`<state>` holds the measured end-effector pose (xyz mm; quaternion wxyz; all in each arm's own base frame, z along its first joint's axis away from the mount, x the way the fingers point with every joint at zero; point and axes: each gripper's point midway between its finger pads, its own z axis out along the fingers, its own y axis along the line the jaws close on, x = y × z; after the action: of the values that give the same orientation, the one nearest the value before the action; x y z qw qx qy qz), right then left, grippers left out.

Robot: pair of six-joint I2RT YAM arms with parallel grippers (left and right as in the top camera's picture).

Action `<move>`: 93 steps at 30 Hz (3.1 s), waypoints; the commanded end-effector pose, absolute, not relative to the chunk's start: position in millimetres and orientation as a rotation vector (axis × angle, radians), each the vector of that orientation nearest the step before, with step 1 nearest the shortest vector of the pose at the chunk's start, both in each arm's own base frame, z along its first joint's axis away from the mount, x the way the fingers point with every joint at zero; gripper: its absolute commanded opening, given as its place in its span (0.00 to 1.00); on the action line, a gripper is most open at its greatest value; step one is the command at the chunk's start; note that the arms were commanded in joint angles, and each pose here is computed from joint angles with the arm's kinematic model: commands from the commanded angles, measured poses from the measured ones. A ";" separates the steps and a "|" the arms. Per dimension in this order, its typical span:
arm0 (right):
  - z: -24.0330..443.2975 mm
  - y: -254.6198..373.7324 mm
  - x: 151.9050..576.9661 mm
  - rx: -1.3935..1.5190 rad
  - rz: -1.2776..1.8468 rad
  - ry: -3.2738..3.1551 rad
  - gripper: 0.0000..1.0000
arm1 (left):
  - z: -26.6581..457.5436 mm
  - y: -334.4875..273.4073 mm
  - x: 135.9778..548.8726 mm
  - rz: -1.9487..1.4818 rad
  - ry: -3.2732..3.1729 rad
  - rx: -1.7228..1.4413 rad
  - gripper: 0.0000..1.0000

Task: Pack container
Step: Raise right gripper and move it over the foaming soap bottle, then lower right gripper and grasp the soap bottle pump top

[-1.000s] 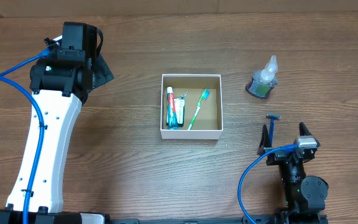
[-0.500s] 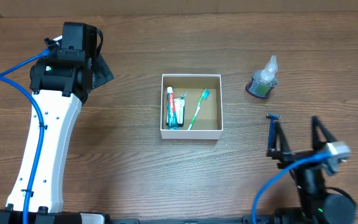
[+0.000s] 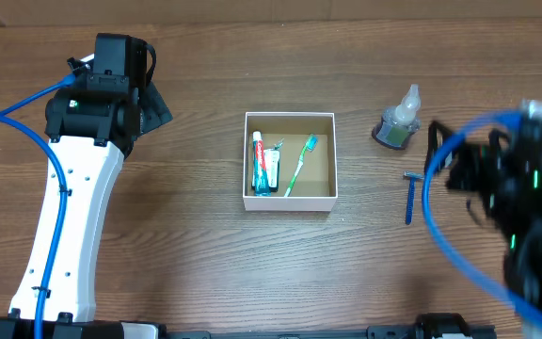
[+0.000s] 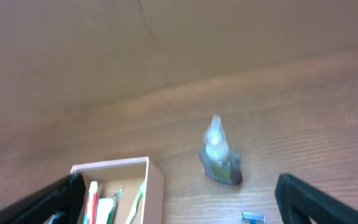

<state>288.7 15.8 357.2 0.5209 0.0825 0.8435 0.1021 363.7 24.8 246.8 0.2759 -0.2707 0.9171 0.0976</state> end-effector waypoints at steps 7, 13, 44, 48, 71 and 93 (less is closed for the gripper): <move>342.6 13.1 377.7 0.213 0.212 2.154 1.00 | 252.1 24.7 364.5 0.262 2.456 -0.703 1.00; 279.1 -3.6 413.5 0.122 0.014 2.319 1.00 | 252.1 24.6 364.5 0.262 2.456 -0.702 1.00; 155.3 -3.4 463.2 0.202 0.020 2.545 0.77 | 252.1 24.6 364.6 0.262 2.456 -0.702 1.00; 153.0 -3.4 461.8 0.202 0.020 2.555 0.65 | 252.1 24.6 364.5 0.262 2.456 -0.702 1.00; 131.7 -3.4 458.5 0.206 0.013 2.618 0.65 | 251.9 24.6 364.5 0.262 2.456 -0.702 1.00; 129.9 -3.4 459.8 0.205 0.013 2.618 0.35 | 251.9 24.6 364.5 0.262 2.456 -0.702 1.00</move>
<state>457.0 -0.4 133.4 0.2566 0.0711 0.9639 0.0098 363.8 24.7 246.8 0.2762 -0.2707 0.9170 0.0975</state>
